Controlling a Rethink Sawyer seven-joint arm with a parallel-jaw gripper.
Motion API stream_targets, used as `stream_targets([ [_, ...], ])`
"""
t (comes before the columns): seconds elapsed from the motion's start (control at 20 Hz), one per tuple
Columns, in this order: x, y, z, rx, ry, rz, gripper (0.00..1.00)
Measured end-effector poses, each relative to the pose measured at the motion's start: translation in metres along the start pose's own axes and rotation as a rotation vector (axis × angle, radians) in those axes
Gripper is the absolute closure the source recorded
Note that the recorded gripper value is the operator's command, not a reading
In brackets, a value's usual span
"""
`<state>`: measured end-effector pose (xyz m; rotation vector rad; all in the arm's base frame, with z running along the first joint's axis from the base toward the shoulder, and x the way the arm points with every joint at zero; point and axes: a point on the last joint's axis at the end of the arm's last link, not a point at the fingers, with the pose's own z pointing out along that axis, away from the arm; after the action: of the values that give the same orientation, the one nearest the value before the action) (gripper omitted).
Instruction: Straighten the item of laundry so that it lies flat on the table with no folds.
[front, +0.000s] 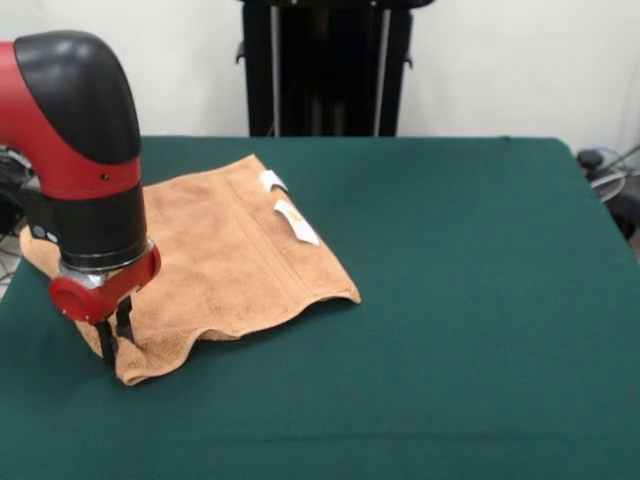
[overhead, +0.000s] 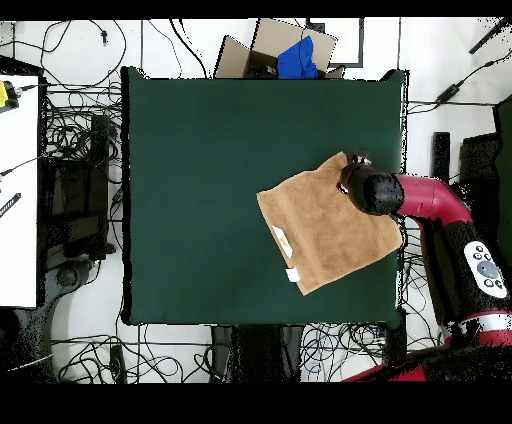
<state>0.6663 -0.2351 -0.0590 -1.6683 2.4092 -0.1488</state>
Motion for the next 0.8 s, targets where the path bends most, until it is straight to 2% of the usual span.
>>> stream_targets([
  [0.5,0.0,-0.001,-0.001,0.061,0.001,-0.026,1.0],
  [0.8,0.002,0.003,-0.017,0.123,0.024,-0.094,1.0],
])
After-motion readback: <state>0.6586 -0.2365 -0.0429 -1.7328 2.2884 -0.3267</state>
